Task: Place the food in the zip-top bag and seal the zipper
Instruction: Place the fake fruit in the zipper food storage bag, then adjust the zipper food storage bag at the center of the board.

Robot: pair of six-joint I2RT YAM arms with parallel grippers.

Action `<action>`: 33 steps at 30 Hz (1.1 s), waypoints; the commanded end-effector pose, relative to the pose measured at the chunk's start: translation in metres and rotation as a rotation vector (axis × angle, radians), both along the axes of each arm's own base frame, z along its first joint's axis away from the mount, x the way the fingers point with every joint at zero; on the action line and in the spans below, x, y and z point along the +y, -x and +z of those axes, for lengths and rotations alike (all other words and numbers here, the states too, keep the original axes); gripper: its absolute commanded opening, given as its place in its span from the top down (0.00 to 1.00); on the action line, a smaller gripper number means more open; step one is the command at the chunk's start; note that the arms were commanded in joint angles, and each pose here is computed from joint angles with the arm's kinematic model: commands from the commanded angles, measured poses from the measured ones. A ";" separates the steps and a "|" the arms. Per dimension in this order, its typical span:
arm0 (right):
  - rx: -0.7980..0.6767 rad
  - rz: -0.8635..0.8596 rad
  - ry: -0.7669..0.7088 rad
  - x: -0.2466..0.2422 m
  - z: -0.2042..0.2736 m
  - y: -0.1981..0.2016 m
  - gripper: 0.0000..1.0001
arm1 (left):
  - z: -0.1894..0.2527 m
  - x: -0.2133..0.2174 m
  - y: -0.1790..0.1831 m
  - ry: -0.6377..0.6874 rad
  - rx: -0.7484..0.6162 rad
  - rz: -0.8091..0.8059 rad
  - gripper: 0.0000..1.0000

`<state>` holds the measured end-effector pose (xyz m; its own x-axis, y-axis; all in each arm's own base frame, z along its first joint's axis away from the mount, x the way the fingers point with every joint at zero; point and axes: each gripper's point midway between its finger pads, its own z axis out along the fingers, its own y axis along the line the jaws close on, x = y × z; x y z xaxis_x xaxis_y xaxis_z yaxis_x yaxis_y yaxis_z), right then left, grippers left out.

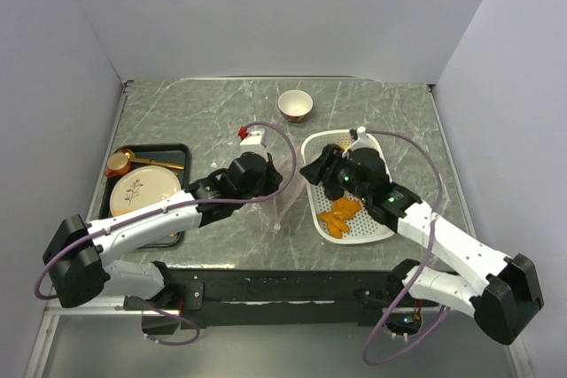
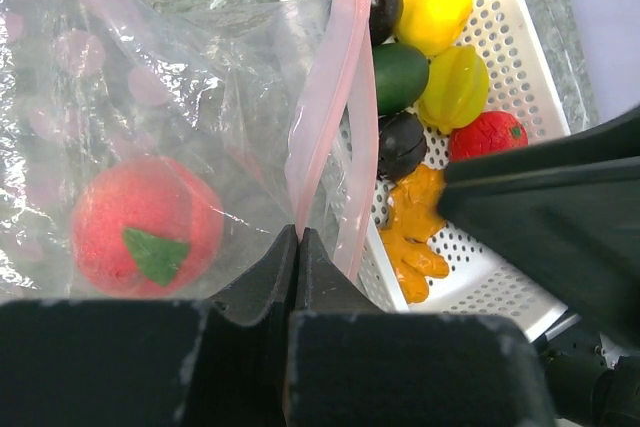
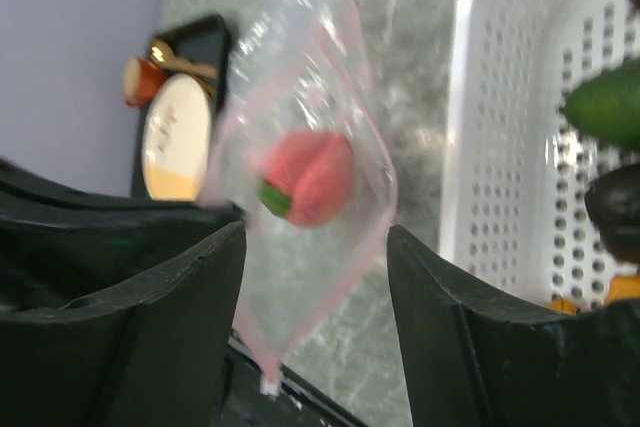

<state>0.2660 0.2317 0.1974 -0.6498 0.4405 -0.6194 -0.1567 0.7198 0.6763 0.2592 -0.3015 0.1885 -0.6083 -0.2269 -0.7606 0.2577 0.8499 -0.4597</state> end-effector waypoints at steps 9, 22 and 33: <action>0.133 0.078 -0.033 0.029 -0.045 0.010 0.39 | 0.036 -0.001 -0.003 0.075 -0.054 0.020 0.99; 0.092 0.107 0.016 0.044 -0.017 -0.013 0.82 | 0.060 0.012 -0.004 0.056 -0.091 0.050 0.99; 0.081 0.215 0.173 0.052 0.022 -0.022 0.81 | 0.091 0.014 0.001 0.063 -0.045 0.073 0.99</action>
<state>0.2956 0.2788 0.2199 -0.7301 0.3135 -0.6072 -0.1970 0.7543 0.6263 0.2647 -0.2844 0.2665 -0.5318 -0.3009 -0.7916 0.2251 0.8509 -0.4747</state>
